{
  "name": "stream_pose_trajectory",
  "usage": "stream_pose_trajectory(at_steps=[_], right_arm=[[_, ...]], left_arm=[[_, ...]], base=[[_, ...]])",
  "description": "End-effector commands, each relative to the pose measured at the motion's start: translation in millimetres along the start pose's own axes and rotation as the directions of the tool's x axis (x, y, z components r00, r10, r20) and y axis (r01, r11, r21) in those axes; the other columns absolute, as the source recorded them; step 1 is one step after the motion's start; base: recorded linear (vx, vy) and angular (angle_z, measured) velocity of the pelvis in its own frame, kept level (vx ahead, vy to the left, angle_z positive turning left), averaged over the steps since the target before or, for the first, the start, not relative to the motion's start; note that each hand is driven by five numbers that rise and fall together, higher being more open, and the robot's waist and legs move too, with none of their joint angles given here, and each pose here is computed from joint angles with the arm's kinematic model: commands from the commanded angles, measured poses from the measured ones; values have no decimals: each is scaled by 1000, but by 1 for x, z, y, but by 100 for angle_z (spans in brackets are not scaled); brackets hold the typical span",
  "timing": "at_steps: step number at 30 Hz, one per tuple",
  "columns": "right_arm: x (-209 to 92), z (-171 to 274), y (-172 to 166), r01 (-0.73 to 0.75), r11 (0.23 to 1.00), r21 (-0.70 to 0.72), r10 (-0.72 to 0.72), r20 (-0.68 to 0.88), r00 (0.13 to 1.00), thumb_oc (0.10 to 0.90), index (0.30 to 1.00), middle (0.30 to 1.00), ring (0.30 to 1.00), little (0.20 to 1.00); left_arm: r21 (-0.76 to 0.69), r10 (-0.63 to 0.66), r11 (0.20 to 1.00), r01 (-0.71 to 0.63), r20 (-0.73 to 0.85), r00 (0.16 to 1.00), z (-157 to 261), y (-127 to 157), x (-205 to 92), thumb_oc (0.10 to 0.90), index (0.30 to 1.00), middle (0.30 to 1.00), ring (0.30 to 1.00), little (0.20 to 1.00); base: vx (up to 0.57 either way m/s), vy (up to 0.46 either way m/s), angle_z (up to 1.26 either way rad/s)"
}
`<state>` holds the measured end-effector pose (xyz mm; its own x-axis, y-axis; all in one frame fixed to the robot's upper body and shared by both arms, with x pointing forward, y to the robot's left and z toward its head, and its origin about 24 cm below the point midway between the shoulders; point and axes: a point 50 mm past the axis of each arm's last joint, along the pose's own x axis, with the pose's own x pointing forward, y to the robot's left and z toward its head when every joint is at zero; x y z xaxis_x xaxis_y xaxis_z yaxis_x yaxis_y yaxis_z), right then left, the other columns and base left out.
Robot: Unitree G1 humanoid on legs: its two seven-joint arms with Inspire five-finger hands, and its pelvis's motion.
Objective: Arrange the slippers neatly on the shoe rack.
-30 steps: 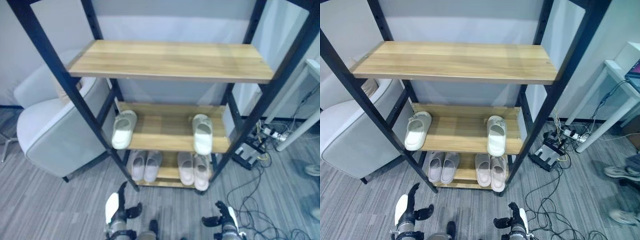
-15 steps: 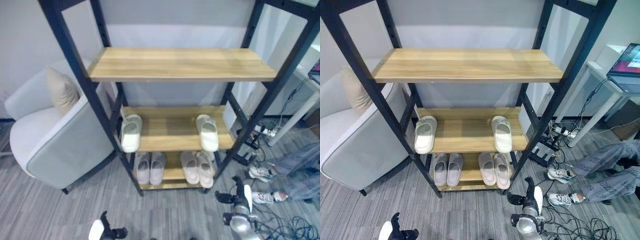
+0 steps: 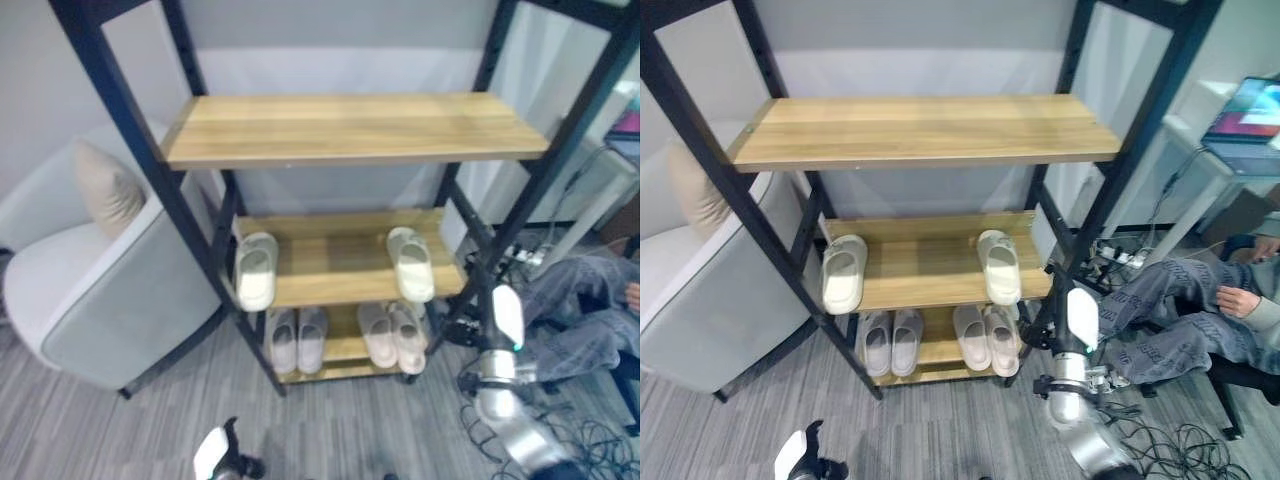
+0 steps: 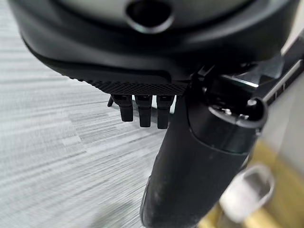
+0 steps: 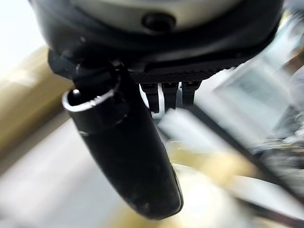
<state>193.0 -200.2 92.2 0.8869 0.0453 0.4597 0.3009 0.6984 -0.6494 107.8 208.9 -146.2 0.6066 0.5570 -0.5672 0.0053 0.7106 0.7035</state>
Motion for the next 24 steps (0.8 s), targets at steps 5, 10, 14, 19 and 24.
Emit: stream_pose_trajectory(at_steps=[5, 10, 14, 19, 24], right_arm=[[23, 18, -31, -198, 980, -8, 198, 82, 977, 800, 900, 900, 900, 900], [42, 7, -36, -181, 983, -33, 182, 31, 983, 800, 900, 900, 900, 900], [53, 9, -40, -155, 988, -4, 155, 45, 987, 800, 900, 900, 900, 900], [72, 7, -43, -135, 991, 17, 134, 57, 989, 800, 900, 900, 900, 900], [96, -3, -44, -126, 992, 5, 126, 28, 992, 800, 900, 900, 900, 900]], left_arm=[[111, 46, 993, -39, -64, 997, -13, 17, 12, 800, 900, 900, 900, 900], [129, 27, 992, -17, -76, 997, -20, 17, 10, 800, 900, 900, 900, 900], [140, 12, 990, 0, -82, 997, -23, 16, 8, 800, 900, 900, 900, 900], [141, -9, 990, 21, -88, 996, -30, 14, 3, 800, 900, 900, 900, 900], [123, -25, 992, 33, -65, 998, -27, 12, 2, 800, 900, 900, 900, 900]], base=[[-6, -6, -39], [37, 10, 10], [25, -1, 21], [33, 7, 5], [9, 9, 7]])
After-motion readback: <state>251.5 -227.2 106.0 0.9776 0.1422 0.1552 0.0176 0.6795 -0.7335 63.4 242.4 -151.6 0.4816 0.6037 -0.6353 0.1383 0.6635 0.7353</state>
